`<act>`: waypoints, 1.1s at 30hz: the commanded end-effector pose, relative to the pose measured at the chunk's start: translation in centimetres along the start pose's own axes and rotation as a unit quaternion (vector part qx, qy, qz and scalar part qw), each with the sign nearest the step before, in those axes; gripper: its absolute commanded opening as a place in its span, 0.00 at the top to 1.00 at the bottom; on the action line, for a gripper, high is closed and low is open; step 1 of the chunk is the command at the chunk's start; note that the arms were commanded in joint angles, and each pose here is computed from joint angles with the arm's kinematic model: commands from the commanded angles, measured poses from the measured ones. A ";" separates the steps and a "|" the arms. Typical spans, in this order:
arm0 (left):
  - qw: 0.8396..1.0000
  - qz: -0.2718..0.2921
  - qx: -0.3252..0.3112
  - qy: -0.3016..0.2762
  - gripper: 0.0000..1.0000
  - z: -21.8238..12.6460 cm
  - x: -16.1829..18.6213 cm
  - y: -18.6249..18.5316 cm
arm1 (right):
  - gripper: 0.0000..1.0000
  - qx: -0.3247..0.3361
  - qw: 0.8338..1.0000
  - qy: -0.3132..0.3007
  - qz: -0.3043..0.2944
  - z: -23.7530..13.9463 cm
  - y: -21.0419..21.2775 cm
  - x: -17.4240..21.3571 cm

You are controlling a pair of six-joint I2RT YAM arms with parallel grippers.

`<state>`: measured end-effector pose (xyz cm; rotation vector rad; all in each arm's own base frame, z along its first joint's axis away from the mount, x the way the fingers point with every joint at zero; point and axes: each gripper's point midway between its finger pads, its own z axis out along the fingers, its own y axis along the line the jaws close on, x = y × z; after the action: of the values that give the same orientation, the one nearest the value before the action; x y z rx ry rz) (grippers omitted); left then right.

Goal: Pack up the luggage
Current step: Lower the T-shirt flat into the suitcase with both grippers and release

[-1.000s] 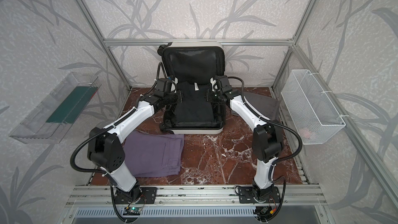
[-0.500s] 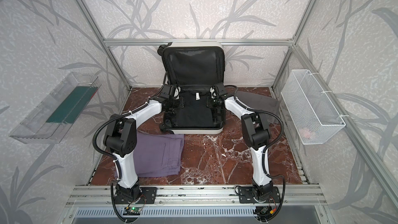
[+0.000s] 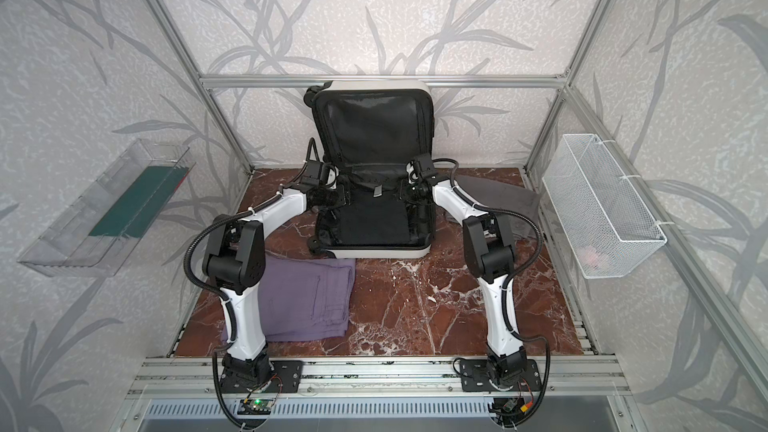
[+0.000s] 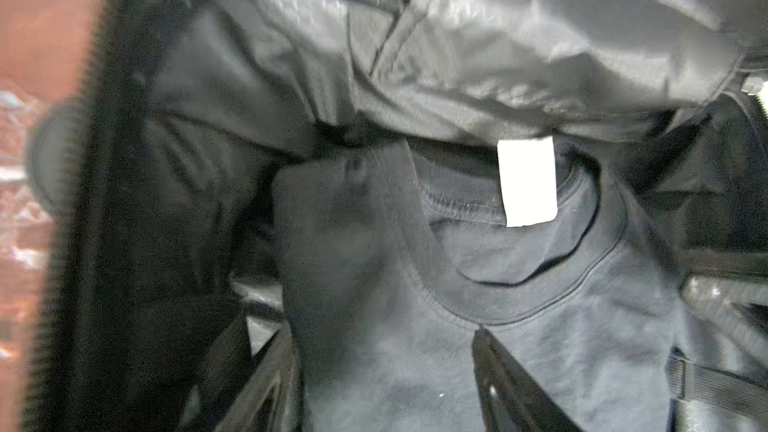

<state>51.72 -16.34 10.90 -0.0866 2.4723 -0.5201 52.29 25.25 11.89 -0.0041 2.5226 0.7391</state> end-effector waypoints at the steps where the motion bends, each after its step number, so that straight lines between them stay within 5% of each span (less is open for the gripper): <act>1: 0.998 0.015 0.032 -0.042 0.25 -4.0 -3.2 -2.7 | 0.49 -0.007 0.999 -0.032 -0.017 -3.7 1.9 -1.8; 8: 0.995 -0.017 0.093 -0.036 0.19 -3.6 -2.8 -5.2 | 0.49 -0.032 0.999 -0.001 -0.014 -1.4 3.9 0.6; 21: 0.997 -0.042 0.061 0.030 0.19 1.5 2.7 -2.0 | 0.49 0.015 0.999 0.030 0.042 3.0 -1.3 3.3; 33: 0.998 -0.012 0.056 0.021 0.19 -1.5 -0.5 -3.7 | 0.44 -0.037 0.999 -0.003 -0.007 -3.4 3.2 0.6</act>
<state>50.65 -19.06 10.42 -0.1087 2.5133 -0.6976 50.64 26.02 10.09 0.0366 2.5751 0.7810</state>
